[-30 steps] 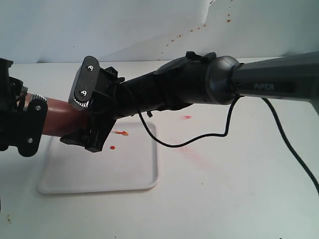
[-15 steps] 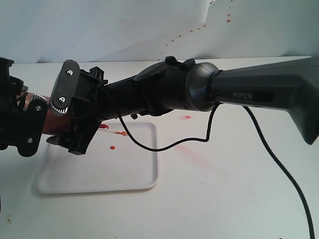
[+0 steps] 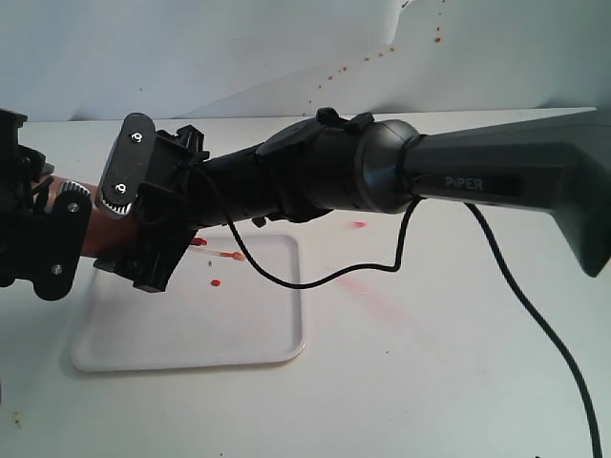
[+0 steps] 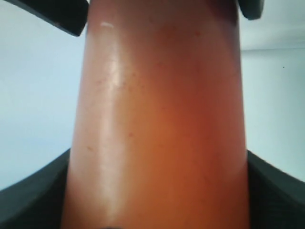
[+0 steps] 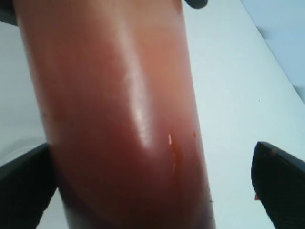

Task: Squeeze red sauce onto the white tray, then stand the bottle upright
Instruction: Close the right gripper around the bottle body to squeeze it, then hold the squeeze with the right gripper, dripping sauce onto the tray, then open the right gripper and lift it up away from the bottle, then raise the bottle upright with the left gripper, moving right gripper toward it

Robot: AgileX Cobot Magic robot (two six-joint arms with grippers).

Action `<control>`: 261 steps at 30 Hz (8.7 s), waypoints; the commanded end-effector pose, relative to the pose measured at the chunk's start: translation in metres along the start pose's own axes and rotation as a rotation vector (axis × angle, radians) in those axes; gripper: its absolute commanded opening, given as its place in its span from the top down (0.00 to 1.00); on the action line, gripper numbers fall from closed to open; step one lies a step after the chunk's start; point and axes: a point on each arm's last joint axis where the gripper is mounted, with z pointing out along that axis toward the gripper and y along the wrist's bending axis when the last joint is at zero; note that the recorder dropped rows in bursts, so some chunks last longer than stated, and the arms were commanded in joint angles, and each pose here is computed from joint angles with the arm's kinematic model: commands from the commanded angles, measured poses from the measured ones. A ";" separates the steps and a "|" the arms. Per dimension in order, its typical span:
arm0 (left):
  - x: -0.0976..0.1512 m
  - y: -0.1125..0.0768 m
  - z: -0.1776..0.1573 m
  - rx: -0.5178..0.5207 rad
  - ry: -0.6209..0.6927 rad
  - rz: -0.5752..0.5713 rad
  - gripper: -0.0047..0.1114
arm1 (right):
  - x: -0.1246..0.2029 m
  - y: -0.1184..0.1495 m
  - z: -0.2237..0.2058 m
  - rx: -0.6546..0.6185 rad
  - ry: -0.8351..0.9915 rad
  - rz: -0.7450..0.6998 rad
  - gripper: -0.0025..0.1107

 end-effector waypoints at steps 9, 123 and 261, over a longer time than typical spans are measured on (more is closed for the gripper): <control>-0.001 0.005 -0.003 -0.032 -0.017 -0.007 0.96 | 0.004 0.005 0.011 -0.003 -0.017 0.078 0.13; 0.000 0.007 -0.004 -0.059 -0.006 0.052 0.96 | -0.056 -0.008 -0.031 0.085 -0.074 0.015 0.05; 0.016 0.005 -0.106 -0.299 -0.453 -0.762 0.96 | 0.082 0.052 -0.231 0.333 -0.444 1.096 0.18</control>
